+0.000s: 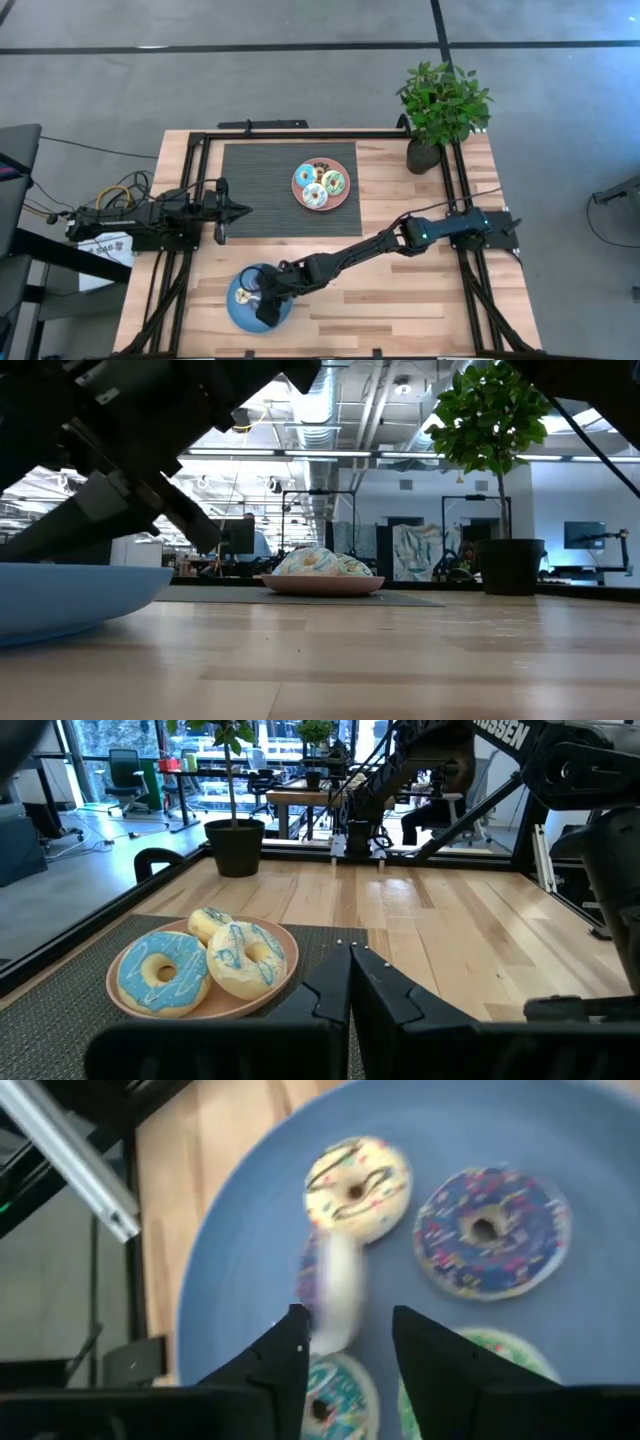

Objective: Pick & Place donuts
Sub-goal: Put the small purple donut on the blue plate

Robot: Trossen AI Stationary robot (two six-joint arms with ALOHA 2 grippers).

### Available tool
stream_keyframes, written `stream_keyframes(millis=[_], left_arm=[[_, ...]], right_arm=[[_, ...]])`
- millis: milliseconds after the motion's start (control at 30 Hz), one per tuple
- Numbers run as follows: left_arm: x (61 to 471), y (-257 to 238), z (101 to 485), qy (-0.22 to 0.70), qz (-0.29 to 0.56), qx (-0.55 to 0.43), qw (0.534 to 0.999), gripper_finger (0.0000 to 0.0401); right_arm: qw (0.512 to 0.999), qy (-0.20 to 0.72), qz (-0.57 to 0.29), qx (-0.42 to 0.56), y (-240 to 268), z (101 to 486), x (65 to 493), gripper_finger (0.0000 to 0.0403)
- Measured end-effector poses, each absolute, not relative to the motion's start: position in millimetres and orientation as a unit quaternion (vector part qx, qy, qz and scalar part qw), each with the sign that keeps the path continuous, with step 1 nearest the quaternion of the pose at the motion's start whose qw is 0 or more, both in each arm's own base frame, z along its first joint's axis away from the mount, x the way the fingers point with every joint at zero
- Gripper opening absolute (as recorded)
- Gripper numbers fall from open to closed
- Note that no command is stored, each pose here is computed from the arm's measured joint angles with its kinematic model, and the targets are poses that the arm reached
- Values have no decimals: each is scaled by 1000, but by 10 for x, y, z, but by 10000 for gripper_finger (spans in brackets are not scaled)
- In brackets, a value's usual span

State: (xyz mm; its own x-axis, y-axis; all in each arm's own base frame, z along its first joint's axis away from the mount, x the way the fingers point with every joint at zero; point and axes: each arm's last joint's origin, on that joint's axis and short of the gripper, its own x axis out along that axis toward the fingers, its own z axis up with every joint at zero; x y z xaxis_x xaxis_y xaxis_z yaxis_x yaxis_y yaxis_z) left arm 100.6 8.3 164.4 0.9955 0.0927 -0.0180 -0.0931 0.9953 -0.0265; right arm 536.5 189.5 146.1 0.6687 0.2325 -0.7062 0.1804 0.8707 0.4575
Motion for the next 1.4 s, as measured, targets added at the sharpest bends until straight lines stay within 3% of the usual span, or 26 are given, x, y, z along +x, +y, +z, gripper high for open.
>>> stream_keyframes(millis=[367, 800, 1033, 1400], left_arm=[[1006, 83, 1645, 8, 46, -14, 999, 0], [1006, 84, 1644, 8, 47, -14, 999, 0], [1006, 83, 1644, 8, 47, -14, 999, 0], [1006, 83, 1643, 8, 46, -14, 999, 0]], right_arm=[[871, 422, 8, 252, 1831, 1604, 5317, 64], [893, 373, 32, 251, 1854, 1857, 5335, 31], [889, 384, 33, 246, 1969, 1606, 5345, 2], [895, 374, 32, 241, 2015, 1335, 5409, 1]])
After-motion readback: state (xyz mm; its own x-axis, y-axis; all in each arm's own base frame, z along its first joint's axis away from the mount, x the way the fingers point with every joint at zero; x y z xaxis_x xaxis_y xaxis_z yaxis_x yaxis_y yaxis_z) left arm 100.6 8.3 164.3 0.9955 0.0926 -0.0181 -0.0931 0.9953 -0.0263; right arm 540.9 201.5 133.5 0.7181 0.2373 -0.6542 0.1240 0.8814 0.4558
